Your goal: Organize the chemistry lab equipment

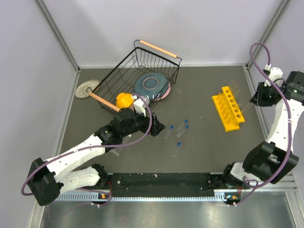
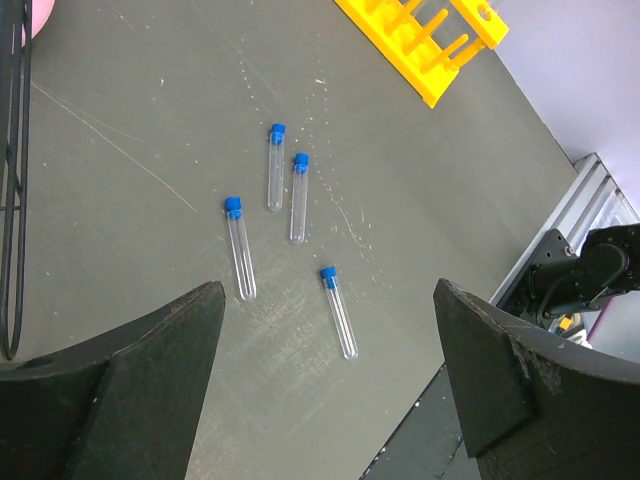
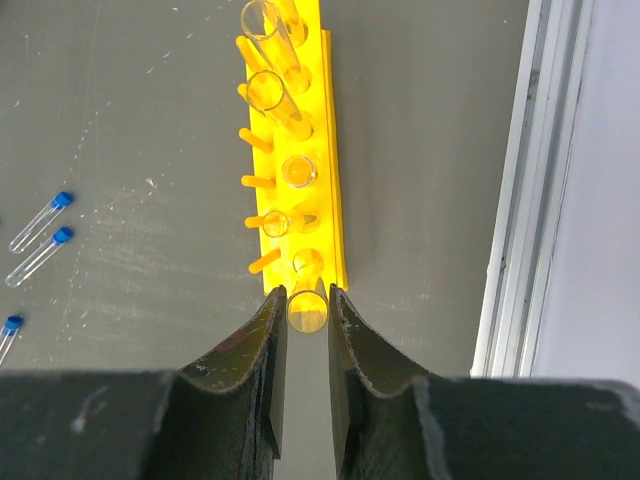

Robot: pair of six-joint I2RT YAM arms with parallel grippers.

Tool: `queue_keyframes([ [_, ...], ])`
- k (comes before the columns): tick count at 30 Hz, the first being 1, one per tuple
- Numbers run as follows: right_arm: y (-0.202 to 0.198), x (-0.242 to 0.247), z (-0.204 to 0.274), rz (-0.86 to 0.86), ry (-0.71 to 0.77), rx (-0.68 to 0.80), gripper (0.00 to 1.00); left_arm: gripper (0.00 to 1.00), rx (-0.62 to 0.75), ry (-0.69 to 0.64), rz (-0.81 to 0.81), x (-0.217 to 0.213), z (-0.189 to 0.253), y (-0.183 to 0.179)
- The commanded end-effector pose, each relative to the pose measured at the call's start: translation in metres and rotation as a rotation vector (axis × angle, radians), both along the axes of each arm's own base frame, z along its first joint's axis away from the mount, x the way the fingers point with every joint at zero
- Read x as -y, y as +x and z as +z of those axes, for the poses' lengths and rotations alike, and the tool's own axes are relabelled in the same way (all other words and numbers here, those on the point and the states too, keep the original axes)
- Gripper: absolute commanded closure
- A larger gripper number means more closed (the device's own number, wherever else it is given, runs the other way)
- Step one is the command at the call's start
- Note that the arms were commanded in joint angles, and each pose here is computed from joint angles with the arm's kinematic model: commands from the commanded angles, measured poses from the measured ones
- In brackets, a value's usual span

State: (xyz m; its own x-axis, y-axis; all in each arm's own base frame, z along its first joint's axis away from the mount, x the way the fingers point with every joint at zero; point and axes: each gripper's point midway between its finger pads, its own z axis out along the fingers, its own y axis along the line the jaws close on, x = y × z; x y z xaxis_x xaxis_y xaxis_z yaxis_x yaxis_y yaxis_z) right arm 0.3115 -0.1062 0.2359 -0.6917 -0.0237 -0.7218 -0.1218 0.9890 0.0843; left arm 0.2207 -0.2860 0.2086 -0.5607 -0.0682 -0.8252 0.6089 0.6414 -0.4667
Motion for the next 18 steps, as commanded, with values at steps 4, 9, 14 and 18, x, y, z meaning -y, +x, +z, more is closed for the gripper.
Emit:
queue_keyframes([
  [4, -0.004, -0.007, 0.005, 0.02, 0.006, 0.039, 0.83, 0.09, 0.044, -0.046, 0.016, -0.003, 0.018, 0.002],
  [9, -0.001, -0.007, -0.009, 0.038, -0.003, 0.046, 0.83, 0.09, 0.044, -0.04, 0.02, -0.004, 0.016, 0.002],
  [14, -0.001, -0.007, -0.021, 0.065, -0.043, 0.081, 0.83, 0.09, 0.046, -0.044, 0.022, -0.003, 0.018, 0.004],
  [18, 0.0, -0.01, -0.029, 0.093, -0.053, 0.106, 0.82, 0.09, 0.044, -0.042, 0.019, -0.002, 0.018, 0.004],
])
